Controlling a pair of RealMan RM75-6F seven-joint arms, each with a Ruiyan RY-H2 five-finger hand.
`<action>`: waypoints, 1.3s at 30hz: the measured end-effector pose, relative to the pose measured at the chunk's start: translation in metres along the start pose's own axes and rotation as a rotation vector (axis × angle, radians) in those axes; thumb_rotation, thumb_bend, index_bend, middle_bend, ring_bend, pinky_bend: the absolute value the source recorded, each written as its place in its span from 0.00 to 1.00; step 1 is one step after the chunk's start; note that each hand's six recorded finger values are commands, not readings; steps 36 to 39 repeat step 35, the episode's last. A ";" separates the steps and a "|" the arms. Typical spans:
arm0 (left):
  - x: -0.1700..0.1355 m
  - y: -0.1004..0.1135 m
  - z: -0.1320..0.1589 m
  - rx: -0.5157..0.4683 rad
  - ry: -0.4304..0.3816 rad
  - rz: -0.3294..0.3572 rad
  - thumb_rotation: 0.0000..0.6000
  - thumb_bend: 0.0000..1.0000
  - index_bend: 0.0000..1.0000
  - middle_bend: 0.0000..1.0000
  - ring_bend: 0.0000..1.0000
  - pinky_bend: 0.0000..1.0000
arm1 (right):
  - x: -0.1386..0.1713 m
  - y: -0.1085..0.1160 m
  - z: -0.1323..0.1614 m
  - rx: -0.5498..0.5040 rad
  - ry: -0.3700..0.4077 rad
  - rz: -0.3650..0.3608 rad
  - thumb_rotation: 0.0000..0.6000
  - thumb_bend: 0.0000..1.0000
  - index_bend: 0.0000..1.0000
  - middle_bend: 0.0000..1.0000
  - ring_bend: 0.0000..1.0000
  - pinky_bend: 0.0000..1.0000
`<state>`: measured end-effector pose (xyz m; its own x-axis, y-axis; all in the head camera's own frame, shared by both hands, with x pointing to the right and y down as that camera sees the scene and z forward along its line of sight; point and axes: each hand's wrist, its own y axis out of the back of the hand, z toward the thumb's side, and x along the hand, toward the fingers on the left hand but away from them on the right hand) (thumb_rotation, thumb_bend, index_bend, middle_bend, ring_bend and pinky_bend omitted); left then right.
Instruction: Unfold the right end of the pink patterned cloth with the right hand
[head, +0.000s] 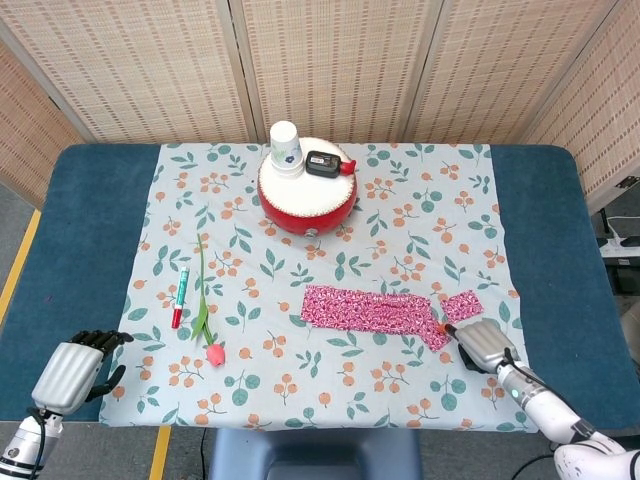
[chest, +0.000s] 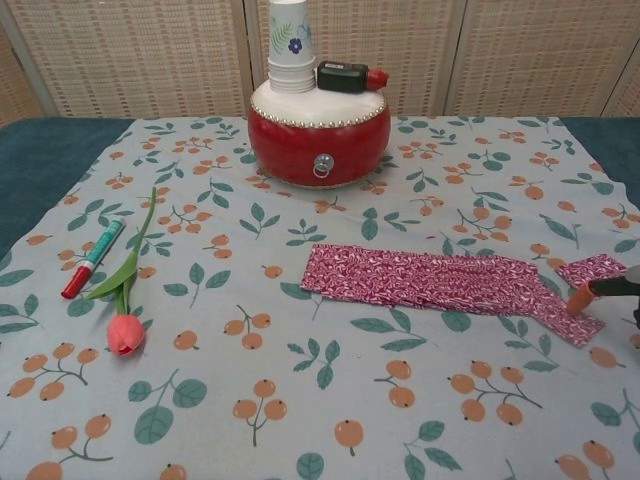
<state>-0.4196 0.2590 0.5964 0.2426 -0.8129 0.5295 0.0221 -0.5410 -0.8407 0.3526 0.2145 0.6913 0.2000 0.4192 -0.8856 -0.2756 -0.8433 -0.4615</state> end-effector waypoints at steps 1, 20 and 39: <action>0.000 0.000 0.000 0.000 -0.001 -0.001 1.00 0.37 0.33 0.39 0.36 0.41 | 0.002 -0.001 -0.001 0.007 -0.003 0.005 1.00 0.86 0.40 0.83 0.78 0.66; 0.000 0.000 0.000 -0.001 -0.001 0.000 1.00 0.37 0.33 0.39 0.36 0.41 | 0.040 -0.002 -0.027 0.048 -0.084 0.042 1.00 0.86 0.46 0.83 0.77 0.64; 0.001 -0.001 0.000 -0.005 -0.001 -0.003 1.00 0.37 0.33 0.39 0.37 0.41 | 0.077 0.046 -0.027 -0.114 -0.085 -0.552 1.00 0.26 0.01 0.08 0.04 0.36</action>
